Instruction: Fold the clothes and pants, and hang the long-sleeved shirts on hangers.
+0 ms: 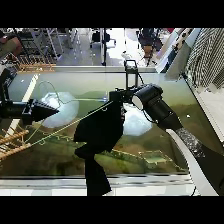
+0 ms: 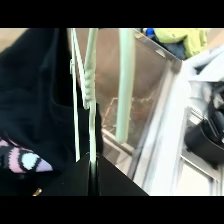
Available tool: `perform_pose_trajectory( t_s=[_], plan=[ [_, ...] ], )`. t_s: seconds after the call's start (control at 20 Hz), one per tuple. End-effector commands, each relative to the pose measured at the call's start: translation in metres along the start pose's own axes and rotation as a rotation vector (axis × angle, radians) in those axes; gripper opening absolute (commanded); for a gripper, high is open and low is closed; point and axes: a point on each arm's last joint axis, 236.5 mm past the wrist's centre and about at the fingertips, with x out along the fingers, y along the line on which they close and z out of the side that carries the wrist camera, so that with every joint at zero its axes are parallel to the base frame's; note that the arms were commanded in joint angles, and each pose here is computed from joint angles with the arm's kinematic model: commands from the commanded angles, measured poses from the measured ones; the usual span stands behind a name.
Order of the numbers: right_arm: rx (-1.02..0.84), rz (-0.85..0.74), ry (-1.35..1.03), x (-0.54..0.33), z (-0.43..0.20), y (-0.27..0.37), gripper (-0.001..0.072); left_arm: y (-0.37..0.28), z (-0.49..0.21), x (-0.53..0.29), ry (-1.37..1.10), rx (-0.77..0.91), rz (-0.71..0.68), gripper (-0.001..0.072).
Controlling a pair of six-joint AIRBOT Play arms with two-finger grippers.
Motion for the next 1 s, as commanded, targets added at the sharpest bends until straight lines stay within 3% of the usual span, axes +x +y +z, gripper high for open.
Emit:
perform_pose_trajectory(
  t_s=[0.0,0.4,0.65,0.95],
  plan=[
    [0.011,-0.001,-0.021,0.0,0.005,0.0,0.0017,-0.006,-0.003,0.0,0.014,0.007,-0.028,0.0015],
    [0.018,0.03,-0.022,-0.008,0.006,0.007,0.0018,0.026,-0.019,0.004,0.042,-0.134,0.016,0.0015],
    [-0.023,0.064,-0.029,-0.018,0.006,0.02,0.0019,0.049,-0.013,0.004,0.007,-0.146,0.102,0.0015],
    [-0.095,0.096,0.022,-0.024,-0.017,0.05,0.0018,0.042,-0.013,0.014,0.019,-0.152,0.077,0.0014]
  ],
)
